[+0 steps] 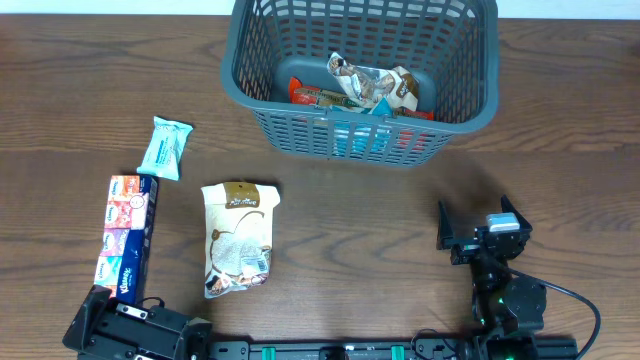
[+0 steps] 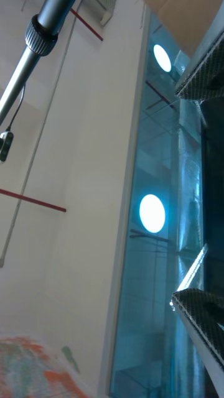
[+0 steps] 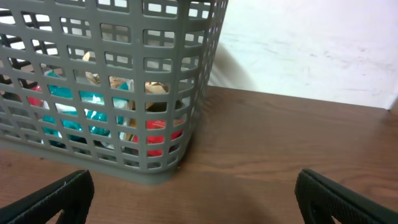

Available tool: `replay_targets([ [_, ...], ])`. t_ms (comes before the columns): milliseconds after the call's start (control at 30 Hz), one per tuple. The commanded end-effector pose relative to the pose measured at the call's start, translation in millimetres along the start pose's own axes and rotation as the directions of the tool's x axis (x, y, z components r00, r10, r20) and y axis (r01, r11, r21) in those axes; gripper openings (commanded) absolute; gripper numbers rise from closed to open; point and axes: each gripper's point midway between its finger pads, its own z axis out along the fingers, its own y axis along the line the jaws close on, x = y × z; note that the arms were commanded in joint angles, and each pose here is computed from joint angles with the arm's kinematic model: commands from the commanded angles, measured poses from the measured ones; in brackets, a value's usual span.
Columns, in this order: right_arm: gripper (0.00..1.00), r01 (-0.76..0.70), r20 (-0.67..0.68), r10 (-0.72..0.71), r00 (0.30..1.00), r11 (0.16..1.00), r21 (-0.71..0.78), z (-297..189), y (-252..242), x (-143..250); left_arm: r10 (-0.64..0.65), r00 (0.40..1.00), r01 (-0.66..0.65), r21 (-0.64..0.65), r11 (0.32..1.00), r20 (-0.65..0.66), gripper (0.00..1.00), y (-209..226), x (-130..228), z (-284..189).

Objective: Pack container

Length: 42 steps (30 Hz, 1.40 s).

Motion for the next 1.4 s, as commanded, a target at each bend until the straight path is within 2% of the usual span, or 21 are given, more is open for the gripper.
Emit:
replay_targets([
  [0,0.99,0.01,-0.001,-0.01,1.0,1.0,0.005,-0.2,-1.2,0.8,0.009,1.0,-0.009,0.021,1.0,0.011,0.95,-4.3,-3.5,-1.0],
  [1367,0.99,0.01,-0.001,-0.01,1.0,1.0,0.005,-0.2,-1.2,0.8,0.019,0.998,-0.021,0.031,0.999,0.052,0.95,-6.9,-13.7,-1.4],
])
